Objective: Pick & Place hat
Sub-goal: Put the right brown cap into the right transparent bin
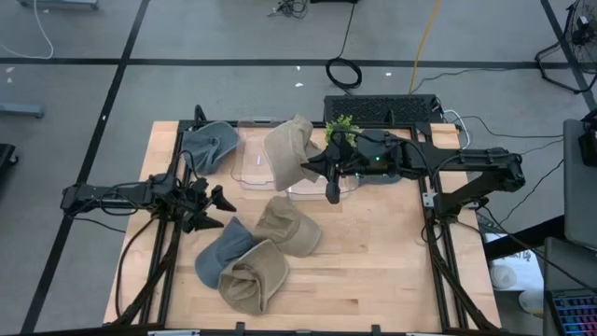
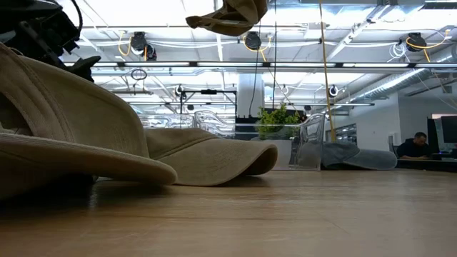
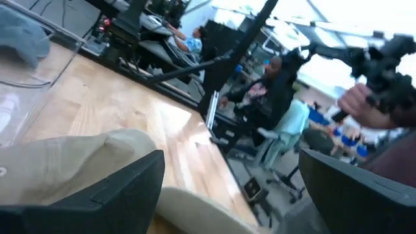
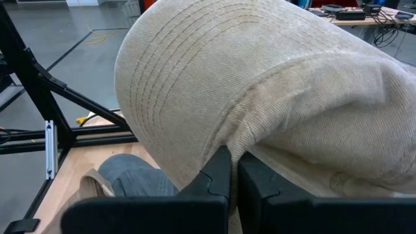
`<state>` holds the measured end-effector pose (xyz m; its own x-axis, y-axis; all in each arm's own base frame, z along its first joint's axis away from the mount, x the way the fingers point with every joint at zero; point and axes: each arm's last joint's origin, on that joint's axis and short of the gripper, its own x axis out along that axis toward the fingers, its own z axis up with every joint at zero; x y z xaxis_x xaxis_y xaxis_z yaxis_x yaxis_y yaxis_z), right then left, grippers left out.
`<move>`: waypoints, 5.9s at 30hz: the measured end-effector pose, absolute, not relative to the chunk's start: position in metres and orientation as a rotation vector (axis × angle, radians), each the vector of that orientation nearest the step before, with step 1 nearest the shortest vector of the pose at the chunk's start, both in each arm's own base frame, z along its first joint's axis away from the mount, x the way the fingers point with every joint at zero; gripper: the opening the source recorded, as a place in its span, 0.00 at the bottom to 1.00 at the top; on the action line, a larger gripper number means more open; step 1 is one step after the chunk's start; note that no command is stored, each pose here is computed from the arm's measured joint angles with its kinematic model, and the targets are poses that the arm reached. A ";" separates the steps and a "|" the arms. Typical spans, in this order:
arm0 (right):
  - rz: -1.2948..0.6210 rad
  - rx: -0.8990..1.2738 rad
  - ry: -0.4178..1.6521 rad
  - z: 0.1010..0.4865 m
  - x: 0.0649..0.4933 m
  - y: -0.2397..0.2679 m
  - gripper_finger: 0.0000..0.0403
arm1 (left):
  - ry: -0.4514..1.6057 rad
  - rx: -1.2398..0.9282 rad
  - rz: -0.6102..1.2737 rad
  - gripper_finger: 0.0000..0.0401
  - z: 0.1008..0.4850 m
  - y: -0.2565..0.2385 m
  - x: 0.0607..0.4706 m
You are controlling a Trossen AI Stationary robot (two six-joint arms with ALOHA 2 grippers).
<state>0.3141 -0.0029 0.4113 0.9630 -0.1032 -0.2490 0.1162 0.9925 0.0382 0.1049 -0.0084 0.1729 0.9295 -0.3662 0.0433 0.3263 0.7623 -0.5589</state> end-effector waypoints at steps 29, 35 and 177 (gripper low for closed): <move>-0.195 -0.051 0.227 0.414 0.314 -0.006 0.00 | -0.268 -0.323 0.024 0.74 0.332 0.004 0.107; -0.225 -0.156 0.235 0.414 0.314 -0.007 0.00 | -0.258 -0.368 0.091 0.71 0.362 0.007 0.121; -0.801 0.249 -0.228 0.465 0.278 0.022 0.61 | -0.219 -0.005 0.204 0.02 0.482 0.014 0.196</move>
<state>0.2781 0.0219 0.4652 0.6747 -0.7303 0.1064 0.6771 0.6699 0.3045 0.1961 0.0137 0.4820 0.9555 0.2014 0.2157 -0.2004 0.9794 -0.0267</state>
